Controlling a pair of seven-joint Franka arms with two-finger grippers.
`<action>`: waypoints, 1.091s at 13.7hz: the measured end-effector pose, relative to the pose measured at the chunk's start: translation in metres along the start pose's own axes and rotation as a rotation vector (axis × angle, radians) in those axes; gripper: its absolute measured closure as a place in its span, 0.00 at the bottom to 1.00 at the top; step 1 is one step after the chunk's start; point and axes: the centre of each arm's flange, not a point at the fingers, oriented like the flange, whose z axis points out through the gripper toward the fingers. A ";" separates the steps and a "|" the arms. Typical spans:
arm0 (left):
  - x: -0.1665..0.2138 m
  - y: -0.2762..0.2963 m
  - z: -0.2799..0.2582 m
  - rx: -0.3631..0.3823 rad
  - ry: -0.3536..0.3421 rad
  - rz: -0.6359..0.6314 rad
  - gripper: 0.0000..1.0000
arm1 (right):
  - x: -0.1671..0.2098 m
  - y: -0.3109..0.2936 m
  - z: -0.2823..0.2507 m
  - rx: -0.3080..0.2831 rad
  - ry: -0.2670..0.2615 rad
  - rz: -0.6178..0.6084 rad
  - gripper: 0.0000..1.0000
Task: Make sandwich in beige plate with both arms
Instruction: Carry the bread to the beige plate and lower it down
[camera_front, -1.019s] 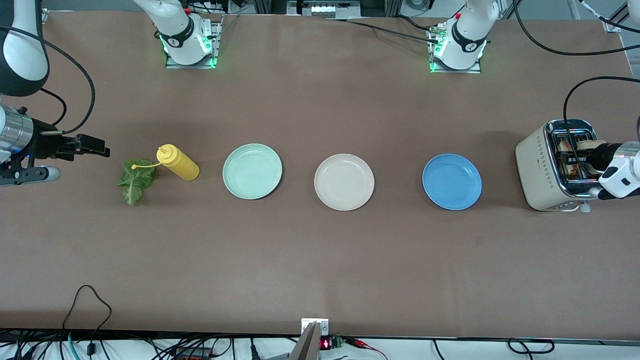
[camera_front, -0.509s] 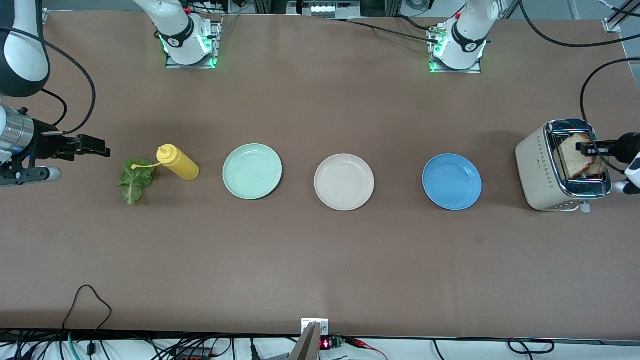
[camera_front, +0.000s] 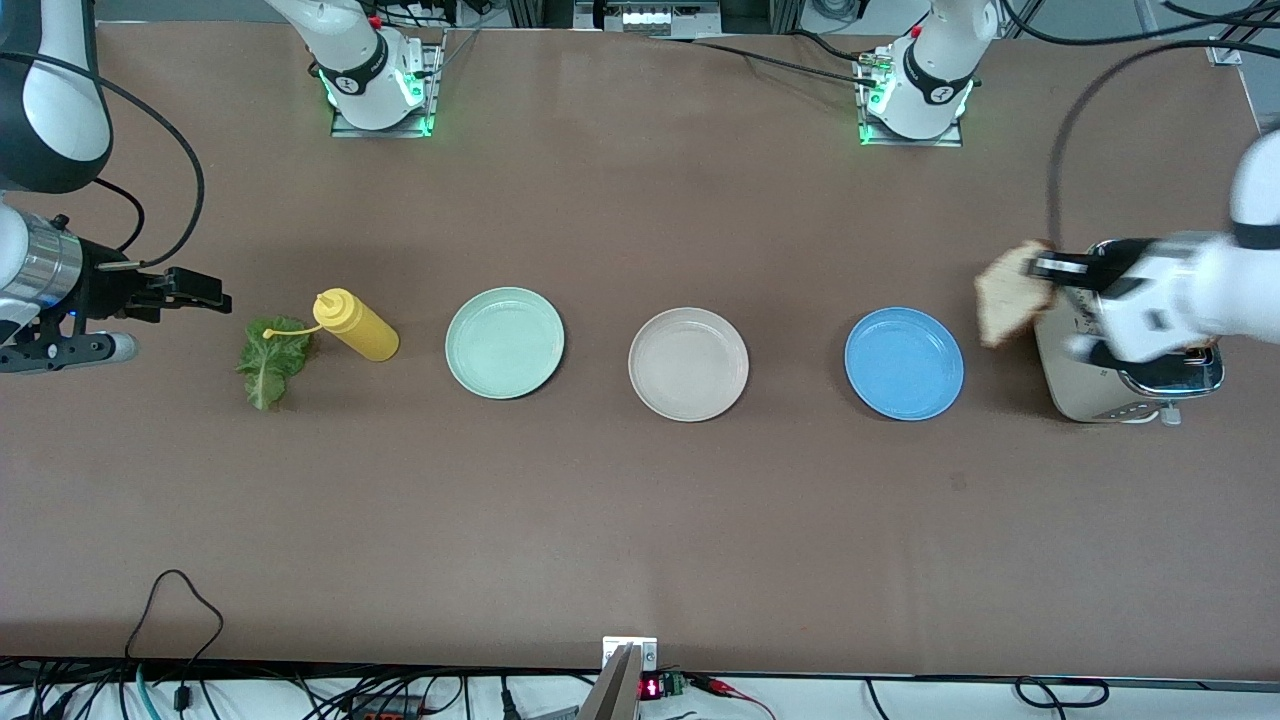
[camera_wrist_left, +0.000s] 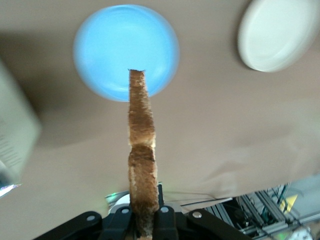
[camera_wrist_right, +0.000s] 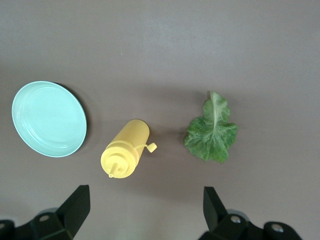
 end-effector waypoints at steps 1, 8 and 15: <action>0.016 0.038 0.016 0.003 0.018 0.055 0.90 | 0.000 -0.004 0.001 -0.001 -0.003 -0.007 0.00; 0.103 0.208 0.174 -0.116 0.095 0.035 0.90 | 0.003 -0.006 0.014 0.005 -0.047 -0.011 0.00; 0.152 0.212 0.237 -0.269 0.130 -0.041 0.90 | -0.001 -0.005 0.021 0.010 -0.095 -0.008 0.00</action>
